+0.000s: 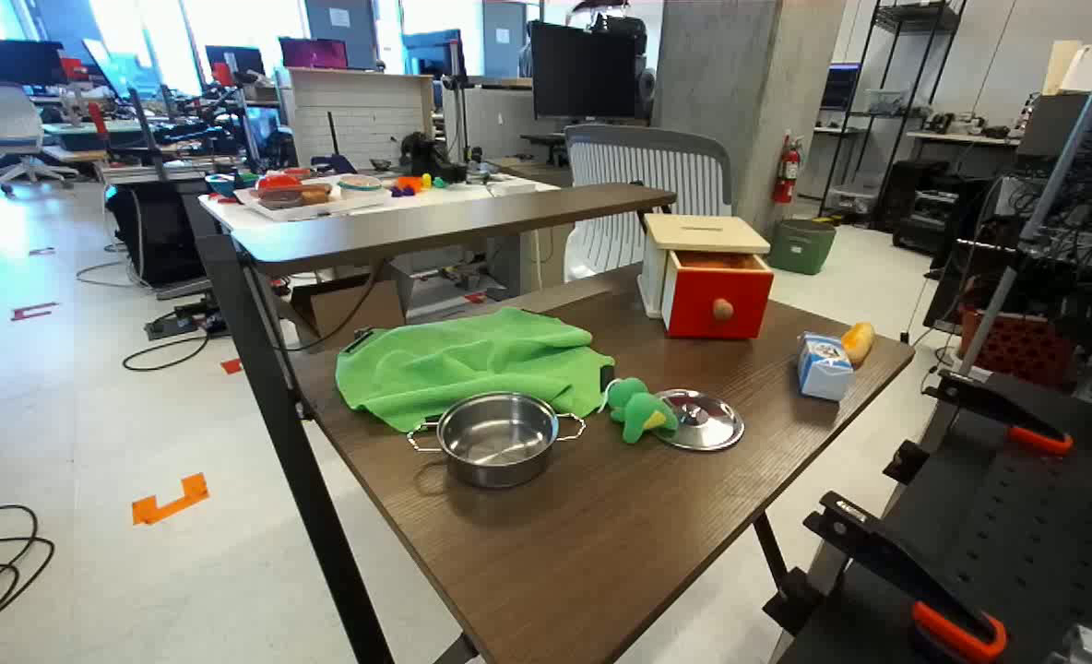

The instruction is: Place the stuffed animal in the pot

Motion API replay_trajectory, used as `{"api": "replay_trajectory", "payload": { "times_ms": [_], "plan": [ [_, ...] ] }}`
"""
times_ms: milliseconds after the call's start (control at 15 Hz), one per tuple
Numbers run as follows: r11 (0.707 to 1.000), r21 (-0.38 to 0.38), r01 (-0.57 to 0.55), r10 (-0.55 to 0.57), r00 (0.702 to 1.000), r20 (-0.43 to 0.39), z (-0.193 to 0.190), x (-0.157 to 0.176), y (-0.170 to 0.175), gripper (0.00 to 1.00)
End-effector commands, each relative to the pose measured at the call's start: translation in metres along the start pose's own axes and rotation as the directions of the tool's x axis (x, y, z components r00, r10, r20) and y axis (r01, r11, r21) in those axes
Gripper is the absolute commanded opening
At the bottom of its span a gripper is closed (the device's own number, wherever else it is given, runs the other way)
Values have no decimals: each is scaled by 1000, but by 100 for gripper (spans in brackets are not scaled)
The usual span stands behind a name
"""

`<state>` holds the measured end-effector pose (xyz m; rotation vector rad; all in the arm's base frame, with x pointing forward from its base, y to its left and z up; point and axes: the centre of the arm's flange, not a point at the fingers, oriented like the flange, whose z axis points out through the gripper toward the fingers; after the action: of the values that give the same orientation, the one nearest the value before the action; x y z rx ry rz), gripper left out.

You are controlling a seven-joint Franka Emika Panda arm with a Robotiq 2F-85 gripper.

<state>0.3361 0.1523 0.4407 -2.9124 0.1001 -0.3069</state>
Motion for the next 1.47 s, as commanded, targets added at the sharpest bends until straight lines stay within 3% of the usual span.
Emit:
{"api": "replay_trajectory", "payload": {
  "times_ms": [0,400,1000,1400],
  "plan": [
    [1000,0,0,0,1000,0,0,0,0,100],
    [1000,0,0,0,1000,0,0,0,0,100],
    [999,-7,-39,39,999,-18,92,46,10,100],
    [987,-63,-145,149,986,70,171,68,46,100]
  ]
}}
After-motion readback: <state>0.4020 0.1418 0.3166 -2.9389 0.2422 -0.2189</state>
